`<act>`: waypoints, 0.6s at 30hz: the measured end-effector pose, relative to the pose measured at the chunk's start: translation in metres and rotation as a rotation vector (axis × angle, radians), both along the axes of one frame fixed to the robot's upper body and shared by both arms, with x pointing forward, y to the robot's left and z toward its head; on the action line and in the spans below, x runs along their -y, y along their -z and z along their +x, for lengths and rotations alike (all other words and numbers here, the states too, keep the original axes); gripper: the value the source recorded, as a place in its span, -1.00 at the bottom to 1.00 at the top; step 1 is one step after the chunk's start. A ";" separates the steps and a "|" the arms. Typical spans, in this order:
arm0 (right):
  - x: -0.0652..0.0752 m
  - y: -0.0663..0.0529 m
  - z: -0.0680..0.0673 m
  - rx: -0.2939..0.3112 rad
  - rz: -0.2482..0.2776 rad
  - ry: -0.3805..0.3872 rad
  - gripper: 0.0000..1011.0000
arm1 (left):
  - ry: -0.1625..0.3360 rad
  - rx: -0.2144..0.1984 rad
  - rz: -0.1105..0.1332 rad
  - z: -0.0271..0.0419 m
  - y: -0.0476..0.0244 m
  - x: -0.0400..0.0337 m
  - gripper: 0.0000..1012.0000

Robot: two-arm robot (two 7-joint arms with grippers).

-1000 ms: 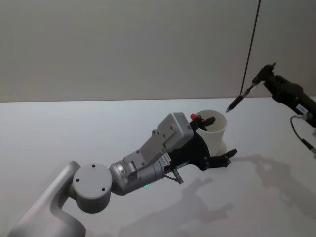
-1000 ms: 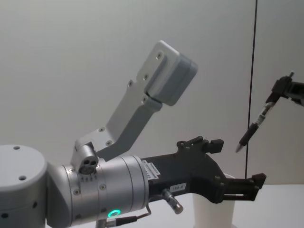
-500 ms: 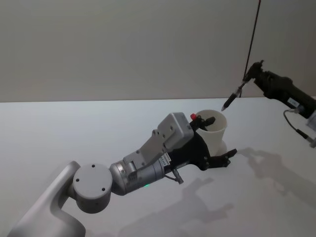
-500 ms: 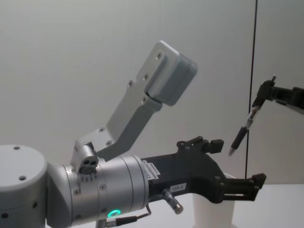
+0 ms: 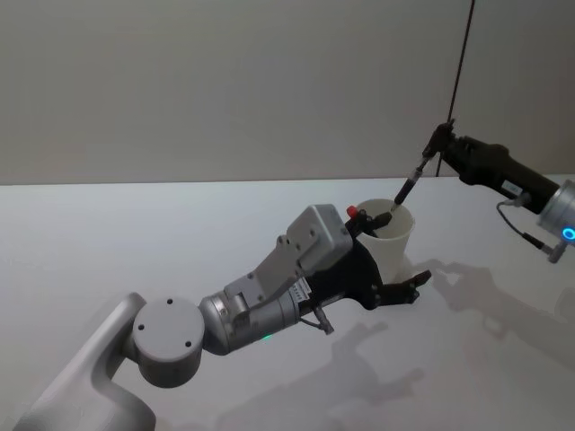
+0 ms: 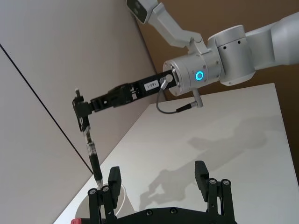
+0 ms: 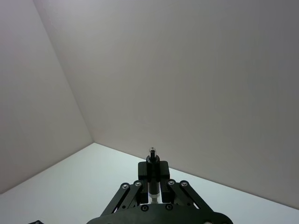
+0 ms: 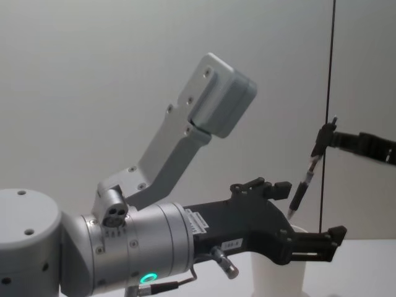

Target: Place the pen into the pen holder.

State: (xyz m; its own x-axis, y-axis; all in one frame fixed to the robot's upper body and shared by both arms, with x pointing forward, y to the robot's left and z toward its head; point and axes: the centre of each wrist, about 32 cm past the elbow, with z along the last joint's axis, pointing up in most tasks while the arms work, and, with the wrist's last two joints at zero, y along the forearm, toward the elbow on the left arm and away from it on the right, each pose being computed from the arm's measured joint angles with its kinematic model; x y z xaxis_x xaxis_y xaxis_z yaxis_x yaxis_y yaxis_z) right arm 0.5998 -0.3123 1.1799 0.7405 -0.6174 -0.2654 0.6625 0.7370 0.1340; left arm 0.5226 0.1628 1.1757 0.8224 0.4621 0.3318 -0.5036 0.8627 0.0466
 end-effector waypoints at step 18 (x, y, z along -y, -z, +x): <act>-0.018 0.016 0.014 -0.021 -0.070 -0.013 -0.74 | 0.000 0.000 0.000 0.0000 0.0000 0.0000 0.98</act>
State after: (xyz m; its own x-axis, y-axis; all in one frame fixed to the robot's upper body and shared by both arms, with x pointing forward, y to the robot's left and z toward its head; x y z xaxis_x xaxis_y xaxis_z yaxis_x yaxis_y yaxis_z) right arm 0.6140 -0.2944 1.1636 0.7433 -0.6252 -0.2379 0.6548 0.7527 0.0680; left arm 0.5226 0.1628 1.1757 0.8224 0.4621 0.3318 -0.5036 0.8627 0.0467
